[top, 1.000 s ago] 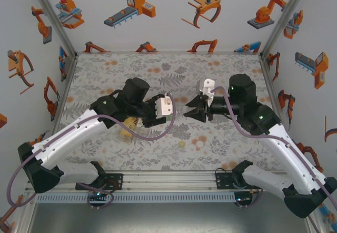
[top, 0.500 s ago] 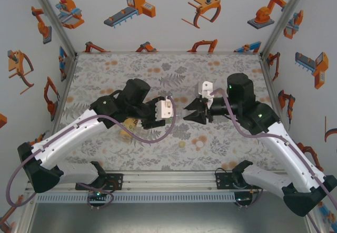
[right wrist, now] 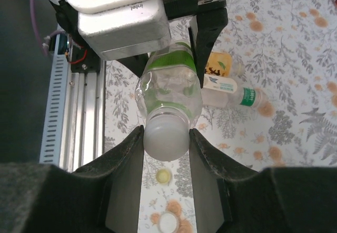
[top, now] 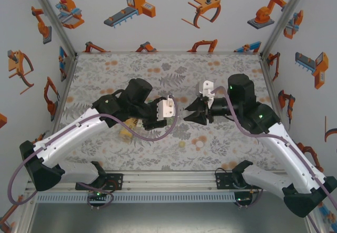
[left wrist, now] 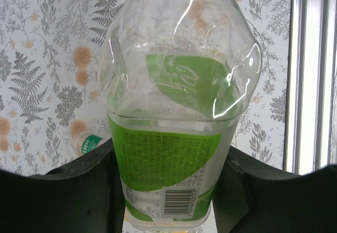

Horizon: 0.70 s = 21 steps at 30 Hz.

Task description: Screw on the bottle caps

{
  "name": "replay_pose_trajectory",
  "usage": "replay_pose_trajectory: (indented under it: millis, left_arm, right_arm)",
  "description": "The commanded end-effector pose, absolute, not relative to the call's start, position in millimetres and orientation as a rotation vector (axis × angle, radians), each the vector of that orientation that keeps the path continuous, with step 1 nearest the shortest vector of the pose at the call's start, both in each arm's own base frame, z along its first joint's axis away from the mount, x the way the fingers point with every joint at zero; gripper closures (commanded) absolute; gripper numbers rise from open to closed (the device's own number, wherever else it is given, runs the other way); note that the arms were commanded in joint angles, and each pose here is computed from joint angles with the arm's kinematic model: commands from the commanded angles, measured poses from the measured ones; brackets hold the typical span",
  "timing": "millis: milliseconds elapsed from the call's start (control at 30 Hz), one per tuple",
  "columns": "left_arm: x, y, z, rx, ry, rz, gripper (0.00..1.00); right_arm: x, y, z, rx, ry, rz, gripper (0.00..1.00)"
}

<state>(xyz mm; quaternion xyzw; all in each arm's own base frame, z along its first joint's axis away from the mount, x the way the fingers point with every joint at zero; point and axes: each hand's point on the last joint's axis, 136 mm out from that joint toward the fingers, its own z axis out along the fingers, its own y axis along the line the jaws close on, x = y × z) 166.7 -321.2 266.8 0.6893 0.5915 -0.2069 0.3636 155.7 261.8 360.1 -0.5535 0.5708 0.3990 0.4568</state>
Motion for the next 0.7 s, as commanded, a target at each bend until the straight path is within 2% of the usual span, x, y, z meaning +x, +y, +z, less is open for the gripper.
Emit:
replay_pose_trajectory:
  millis: [0,200,333,567,667]
  left_arm:
    - [175,-343,303,1.662,1.414,-0.575,1.00]
    - [183,-344,302,1.629,1.415,-0.540,1.00]
    - [185,-345,303,1.610,1.411,-0.539,1.00]
    - [188,-350,303,1.587,1.401,-0.542,1.00]
    - [191,-350,302,1.579,1.416,-0.523,1.00]
  right_arm:
    - [150,265,354,-1.266,1.543,1.144,1.00]
    - [173,264,341,-0.894,1.889,1.281,1.00]
    - [194,260,328,-0.486,2.157,1.358,1.00]
    - [205,261,290,0.251,2.502,1.544,1.00]
    - [211,259,276,0.543,2.518,1.590,0.95]
